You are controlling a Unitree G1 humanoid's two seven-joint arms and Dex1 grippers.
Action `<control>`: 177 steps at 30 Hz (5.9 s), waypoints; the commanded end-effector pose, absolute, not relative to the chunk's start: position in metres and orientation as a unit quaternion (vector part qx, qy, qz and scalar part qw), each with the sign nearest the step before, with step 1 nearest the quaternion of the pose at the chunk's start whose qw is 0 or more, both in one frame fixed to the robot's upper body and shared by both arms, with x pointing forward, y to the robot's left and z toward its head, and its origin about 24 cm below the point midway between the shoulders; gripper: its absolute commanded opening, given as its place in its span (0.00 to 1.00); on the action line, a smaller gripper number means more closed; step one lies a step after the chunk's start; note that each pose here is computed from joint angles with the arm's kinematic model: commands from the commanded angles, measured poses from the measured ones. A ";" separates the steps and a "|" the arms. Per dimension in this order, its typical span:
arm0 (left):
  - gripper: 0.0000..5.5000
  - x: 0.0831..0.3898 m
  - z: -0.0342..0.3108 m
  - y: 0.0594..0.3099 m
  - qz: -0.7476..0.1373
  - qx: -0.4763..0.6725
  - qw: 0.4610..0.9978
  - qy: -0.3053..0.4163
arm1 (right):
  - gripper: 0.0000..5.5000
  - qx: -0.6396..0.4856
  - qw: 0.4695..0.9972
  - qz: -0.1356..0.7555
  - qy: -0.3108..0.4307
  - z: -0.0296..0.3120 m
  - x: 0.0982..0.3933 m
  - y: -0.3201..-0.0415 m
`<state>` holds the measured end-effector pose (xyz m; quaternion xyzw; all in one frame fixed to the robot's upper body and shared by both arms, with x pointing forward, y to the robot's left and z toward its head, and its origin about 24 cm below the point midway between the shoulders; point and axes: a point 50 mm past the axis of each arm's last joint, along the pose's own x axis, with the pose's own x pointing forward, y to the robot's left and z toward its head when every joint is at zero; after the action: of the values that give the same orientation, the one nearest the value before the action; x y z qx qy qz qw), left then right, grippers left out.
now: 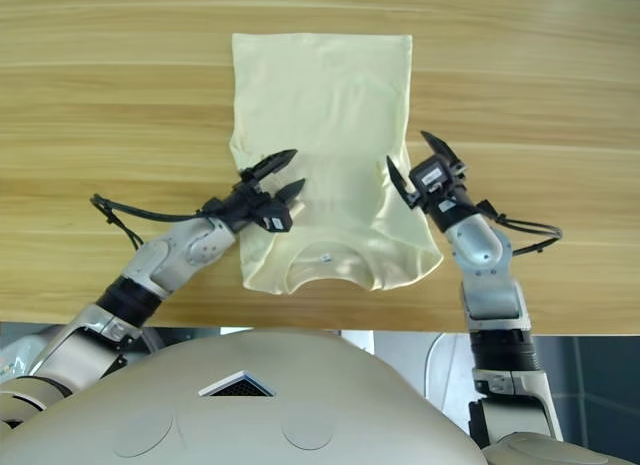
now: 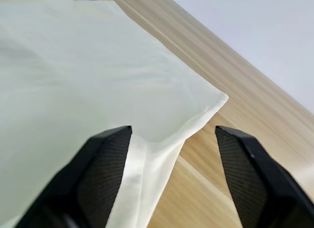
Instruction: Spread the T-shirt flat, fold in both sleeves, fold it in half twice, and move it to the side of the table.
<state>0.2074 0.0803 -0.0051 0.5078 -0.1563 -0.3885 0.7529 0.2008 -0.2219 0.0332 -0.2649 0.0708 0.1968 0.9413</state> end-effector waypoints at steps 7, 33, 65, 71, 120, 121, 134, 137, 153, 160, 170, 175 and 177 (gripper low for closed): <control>0.59 0.198 -0.024 0.088 -0.413 0.528 0.735 -0.103 | 0.57 -0.288 0.929 0.208 0.103 0.015 0.200 -0.223; 0.59 0.191 -0.036 0.094 -0.428 0.532 0.727 -0.074 | 0.57 -0.291 0.937 0.153 0.121 0.009 0.200 -0.250; 0.59 0.118 0.056 0.236 -0.455 0.588 0.668 0.024 | 0.57 -0.585 0.727 0.347 0.087 0.061 0.088 -0.312; 0.59 0.122 0.043 0.204 -0.563 0.521 0.642 -0.011 | 0.57 -0.553 0.704 0.441 0.064 0.041 0.081 -0.275; 0.32 0.127 -0.001 0.181 -0.673 0.463 0.576 -0.006 | 0.58 -0.575 0.669 0.463 0.086 0.022 0.104 -0.285; 0.30 0.127 -0.001 0.181 -0.674 0.462 0.576 -0.005 | 0.58 -0.576 0.668 0.463 0.086 0.021 0.104 -0.286; 0.00 0.132 0.001 0.179 -0.663 0.468 0.585 -0.012 | 0.15 -0.558 0.661 0.495 0.079 0.013 0.103 -0.274; 0.00 0.132 0.001 0.178 -0.663 0.467 0.586 -0.013 | 0.03 -0.557 0.661 0.496 0.080 0.013 0.103 -0.273; 0.00 0.113 0.014 0.188 -0.609 0.415 0.676 -0.028 | 0.01 -0.510 0.717 0.474 0.027 0.033 0.091 -0.257; 0.00 0.080 0.034 0.189 -0.589 0.362 0.722 -0.014 | 0.01 -0.468 0.759 0.453 0.023 0.058 0.072 -0.251; 0.00 0.171 0.054 0.182 -0.430 0.324 0.834 -0.118 | 0.01 -0.408 0.812 0.412 -0.059 0.078 0.134 -0.233; 0.00 0.216 0.040 0.166 -0.381 0.308 0.864 -0.114 | 0.01 -0.359 0.857 0.357 -0.097 0.075 0.195 -0.222; 0.00 0.232 0.038 0.165 -0.363 0.314 0.871 -0.109 | 0.01 -0.348 0.866 0.345 -0.097 0.072 0.213 -0.219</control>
<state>0.2150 0.1662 0.0400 0.3044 -0.1164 -0.3814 0.8651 0.1952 -0.2220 0.0752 -0.3662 -0.1000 0.3547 0.8545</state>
